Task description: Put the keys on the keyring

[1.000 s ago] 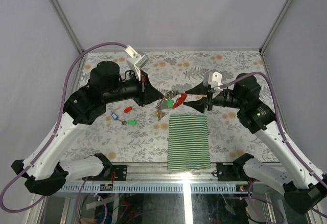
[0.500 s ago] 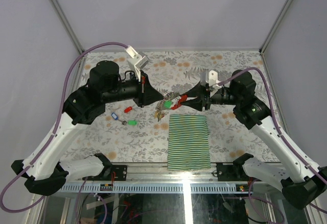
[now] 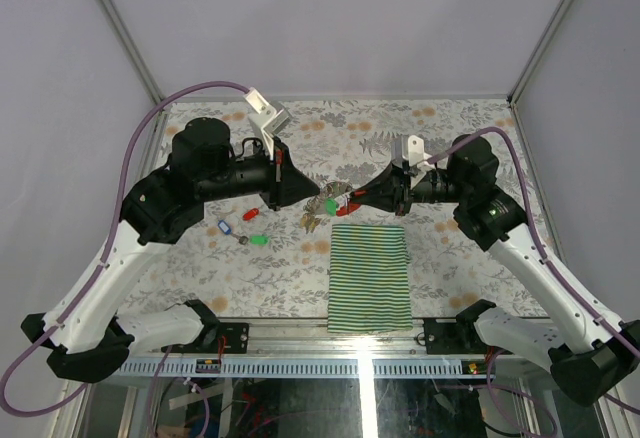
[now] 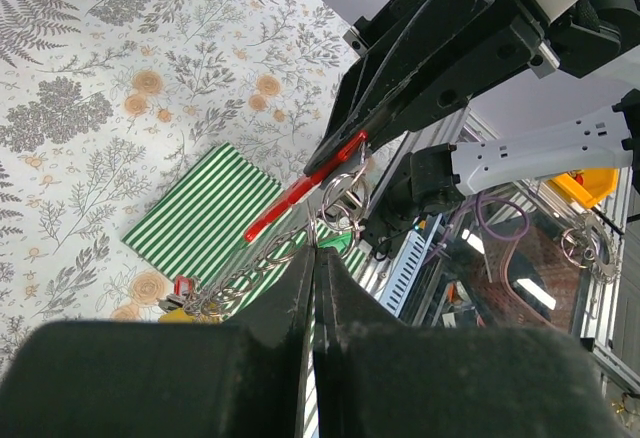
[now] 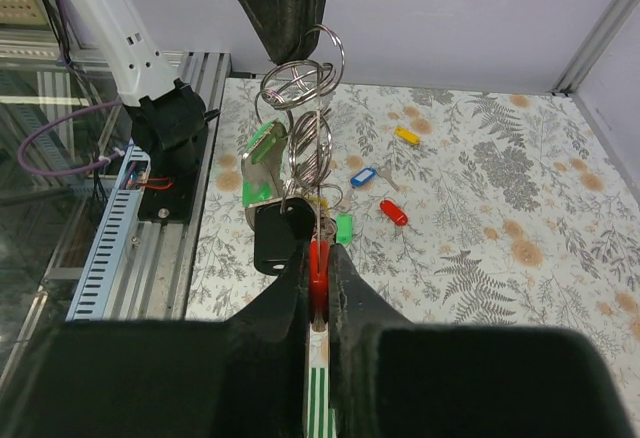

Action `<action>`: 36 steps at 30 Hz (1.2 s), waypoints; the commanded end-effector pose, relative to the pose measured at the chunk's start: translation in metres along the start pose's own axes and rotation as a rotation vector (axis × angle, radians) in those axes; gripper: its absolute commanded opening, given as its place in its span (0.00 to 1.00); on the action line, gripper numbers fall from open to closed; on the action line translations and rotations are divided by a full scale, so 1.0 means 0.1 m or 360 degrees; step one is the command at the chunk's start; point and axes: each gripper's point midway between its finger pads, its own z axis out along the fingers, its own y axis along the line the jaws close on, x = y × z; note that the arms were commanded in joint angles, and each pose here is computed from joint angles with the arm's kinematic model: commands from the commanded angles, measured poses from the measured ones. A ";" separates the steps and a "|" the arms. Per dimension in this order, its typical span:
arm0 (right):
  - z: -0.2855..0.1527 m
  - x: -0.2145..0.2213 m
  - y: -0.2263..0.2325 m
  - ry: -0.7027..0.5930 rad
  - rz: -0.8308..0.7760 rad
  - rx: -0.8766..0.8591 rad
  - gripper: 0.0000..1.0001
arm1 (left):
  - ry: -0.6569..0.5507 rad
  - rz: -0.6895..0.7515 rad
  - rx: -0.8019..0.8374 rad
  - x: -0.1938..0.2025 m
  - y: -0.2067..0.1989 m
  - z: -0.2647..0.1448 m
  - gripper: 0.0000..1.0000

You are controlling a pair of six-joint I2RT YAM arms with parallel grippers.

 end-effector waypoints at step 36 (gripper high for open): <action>-0.20 -1.13 0.51 -0.0462 0.0022 -0.0218 0.00 | -0.0505 0.0789 0.0407 -0.36 -0.56 -0.40 0.78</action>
